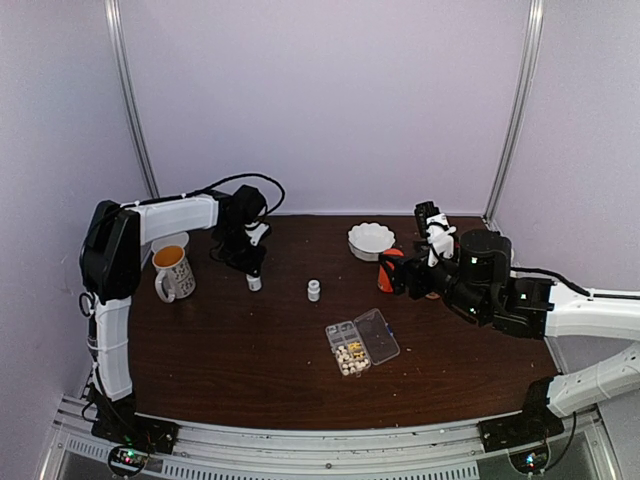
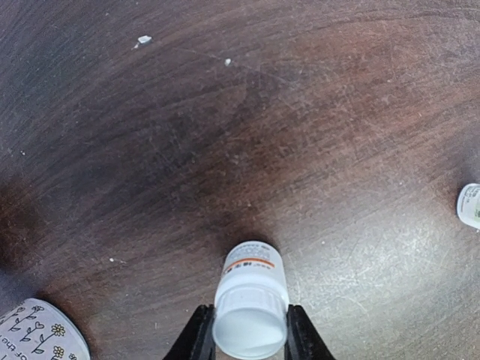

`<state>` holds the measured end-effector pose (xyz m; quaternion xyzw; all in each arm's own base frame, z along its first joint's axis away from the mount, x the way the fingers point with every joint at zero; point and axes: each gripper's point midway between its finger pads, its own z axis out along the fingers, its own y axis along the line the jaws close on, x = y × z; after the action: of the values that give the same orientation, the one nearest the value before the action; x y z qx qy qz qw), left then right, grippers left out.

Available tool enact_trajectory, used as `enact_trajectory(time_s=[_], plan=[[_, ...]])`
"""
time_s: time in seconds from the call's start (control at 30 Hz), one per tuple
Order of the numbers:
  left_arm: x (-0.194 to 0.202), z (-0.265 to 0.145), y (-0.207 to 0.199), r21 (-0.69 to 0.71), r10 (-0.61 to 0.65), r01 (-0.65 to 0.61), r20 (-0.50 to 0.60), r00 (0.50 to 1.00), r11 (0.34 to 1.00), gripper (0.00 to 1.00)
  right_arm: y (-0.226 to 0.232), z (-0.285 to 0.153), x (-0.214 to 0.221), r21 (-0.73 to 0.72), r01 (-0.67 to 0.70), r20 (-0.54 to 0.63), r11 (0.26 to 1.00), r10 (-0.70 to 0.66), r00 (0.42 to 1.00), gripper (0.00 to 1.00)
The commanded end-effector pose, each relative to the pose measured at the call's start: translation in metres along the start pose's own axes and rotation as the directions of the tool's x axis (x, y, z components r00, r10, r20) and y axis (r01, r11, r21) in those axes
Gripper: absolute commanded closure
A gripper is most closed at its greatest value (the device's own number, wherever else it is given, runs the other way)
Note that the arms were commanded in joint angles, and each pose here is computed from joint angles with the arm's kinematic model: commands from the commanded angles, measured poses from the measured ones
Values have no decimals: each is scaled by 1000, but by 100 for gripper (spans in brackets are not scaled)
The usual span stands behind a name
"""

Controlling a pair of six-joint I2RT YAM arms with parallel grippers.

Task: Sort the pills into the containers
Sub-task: Pick up the pill bottle from the center of the board.

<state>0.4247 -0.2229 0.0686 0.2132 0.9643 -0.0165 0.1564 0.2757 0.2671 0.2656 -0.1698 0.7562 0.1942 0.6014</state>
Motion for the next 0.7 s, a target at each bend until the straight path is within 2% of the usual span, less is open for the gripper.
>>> enact_trajectory(time_s=[0.0, 0.17, 0.3, 0.37, 0.53, 0.67], plan=[[-14, -45, -17, 138, -10, 0, 73, 997, 990, 83, -1, -1, -7, 3, -5, 15, 1000, 5, 1000, 15], [-21, -119, -71, 441, -24, -57, 174, 984, 896, 91, 23, 1, -13, -127, -37, 25, 991, 41, 999, 15], [-17, -190, -110, 574, -12, -164, 291, 957, 802, 91, 62, -1, -25, -307, -52, 34, 950, 66, 997, 17], [-10, -230, -130, 641, -13, -234, 356, 934, 731, 92, 85, -7, -30, -378, -27, 64, 925, 55, 996, 17], [13, -303, -166, 721, -22, -369, 469, 883, 586, 93, 126, -24, -60, -546, -22, 139, 837, 117, 983, 16], [34, -348, -191, 750, -14, -459, 528, 849, 476, 93, 147, -43, -82, -615, 49, 231, 787, 120, 965, 16]])
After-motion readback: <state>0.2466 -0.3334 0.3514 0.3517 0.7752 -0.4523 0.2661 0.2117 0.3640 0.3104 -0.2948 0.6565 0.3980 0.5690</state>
